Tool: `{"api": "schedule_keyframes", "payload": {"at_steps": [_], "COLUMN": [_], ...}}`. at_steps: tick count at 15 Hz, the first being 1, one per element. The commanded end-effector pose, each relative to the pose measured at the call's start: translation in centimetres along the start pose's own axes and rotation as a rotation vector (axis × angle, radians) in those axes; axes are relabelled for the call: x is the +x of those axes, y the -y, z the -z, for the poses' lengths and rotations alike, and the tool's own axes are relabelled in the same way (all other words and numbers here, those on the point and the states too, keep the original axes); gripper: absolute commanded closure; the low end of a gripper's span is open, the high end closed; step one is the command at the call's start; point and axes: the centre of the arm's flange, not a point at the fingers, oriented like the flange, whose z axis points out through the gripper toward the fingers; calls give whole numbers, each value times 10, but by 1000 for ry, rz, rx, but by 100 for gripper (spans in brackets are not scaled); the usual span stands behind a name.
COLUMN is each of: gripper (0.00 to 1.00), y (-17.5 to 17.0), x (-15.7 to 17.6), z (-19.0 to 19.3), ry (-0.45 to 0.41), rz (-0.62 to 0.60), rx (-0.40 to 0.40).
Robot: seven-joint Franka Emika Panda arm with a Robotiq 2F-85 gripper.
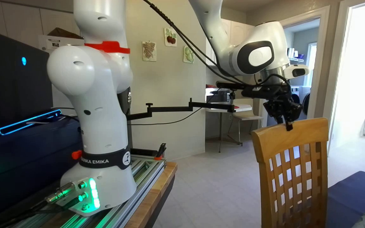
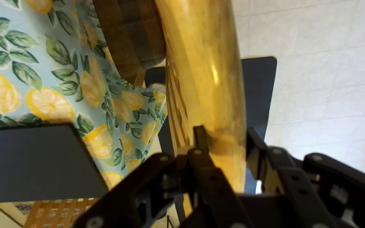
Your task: Move the chair forward
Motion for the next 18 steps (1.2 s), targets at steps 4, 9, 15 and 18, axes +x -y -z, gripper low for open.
{"api": "schedule_keyframes", "payload": {"at_steps": [4, 9, 15, 18], "gripper": [92, 67, 92, 92], "y": [-28, 0, 4, 15], "x": [3, -1, -1, 0], "z": [16, -1, -10, -22], "ry": [-18, 10, 20, 31], "rz": [-21, 16, 22, 43], "rx": [3, 18, 33, 38]}}
